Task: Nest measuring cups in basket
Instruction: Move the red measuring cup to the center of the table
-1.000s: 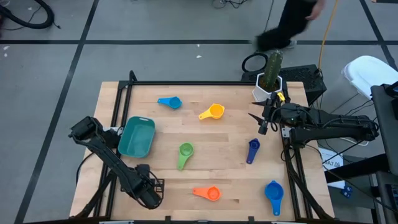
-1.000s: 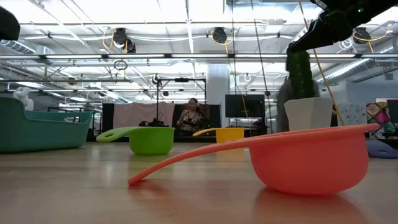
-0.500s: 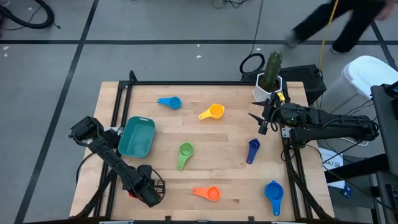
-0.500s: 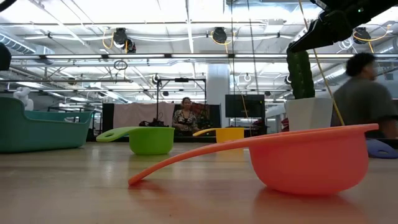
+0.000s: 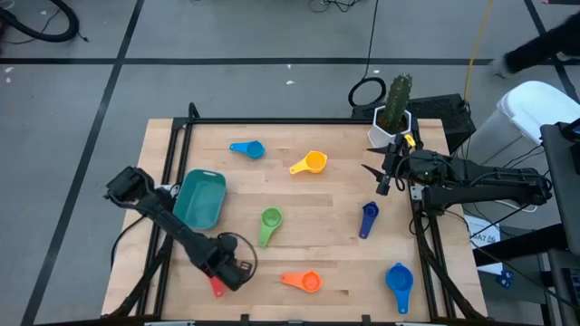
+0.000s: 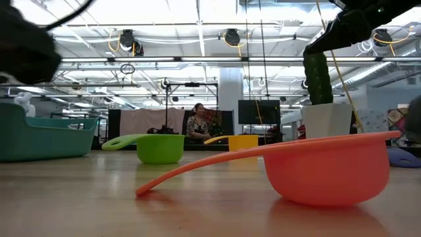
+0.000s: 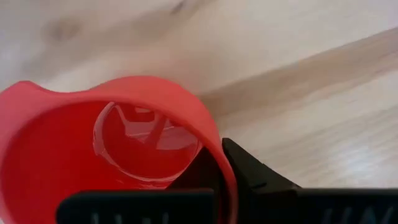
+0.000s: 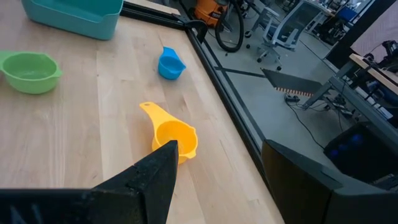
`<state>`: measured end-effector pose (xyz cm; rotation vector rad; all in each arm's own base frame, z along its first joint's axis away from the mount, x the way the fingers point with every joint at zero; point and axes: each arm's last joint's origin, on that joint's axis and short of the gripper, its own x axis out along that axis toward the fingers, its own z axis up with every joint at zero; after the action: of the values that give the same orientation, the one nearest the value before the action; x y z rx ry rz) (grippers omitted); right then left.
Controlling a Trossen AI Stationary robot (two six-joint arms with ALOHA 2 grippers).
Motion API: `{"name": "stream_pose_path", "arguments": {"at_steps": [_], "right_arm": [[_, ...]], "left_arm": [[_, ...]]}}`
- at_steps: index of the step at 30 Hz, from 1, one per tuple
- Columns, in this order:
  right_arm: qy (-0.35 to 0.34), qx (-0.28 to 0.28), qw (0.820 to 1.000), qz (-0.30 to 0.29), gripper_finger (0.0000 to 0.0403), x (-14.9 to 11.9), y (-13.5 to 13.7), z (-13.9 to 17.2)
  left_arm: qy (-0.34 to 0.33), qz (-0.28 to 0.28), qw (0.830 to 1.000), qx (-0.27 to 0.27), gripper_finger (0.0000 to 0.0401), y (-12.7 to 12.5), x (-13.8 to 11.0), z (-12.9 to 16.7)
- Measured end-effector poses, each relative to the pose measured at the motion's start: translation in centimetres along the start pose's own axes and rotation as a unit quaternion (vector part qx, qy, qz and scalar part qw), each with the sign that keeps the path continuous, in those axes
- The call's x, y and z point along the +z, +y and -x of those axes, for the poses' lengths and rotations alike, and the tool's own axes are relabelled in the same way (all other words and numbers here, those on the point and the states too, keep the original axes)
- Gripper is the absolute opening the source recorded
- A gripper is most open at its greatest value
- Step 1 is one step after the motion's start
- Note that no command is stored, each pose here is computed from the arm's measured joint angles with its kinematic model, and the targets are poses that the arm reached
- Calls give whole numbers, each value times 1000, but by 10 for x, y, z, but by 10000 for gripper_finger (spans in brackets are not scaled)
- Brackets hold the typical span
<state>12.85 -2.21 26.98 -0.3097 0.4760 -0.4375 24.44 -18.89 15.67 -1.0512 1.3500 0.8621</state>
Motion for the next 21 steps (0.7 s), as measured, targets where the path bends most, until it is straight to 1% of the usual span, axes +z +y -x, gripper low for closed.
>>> {"name": "stream_pose_path", "arguments": {"at_steps": [5,10,17,21], "right_arm": [[1,-3,1000,0,224,0,0,0],[2,-4,1000,1,224,0,0,0],[2,-4,1000,1,224,0,0,0],[2,-4,1000,1,224,0,0,0]], "left_arm": [[-14,-45,999,-8,5,-13,23,9],[-41,-94,995,0,5,-27,48,32],[-111,-185,976,-28,4,-52,88,74],[-149,-217,964,-39,4,-61,119,93]]}}
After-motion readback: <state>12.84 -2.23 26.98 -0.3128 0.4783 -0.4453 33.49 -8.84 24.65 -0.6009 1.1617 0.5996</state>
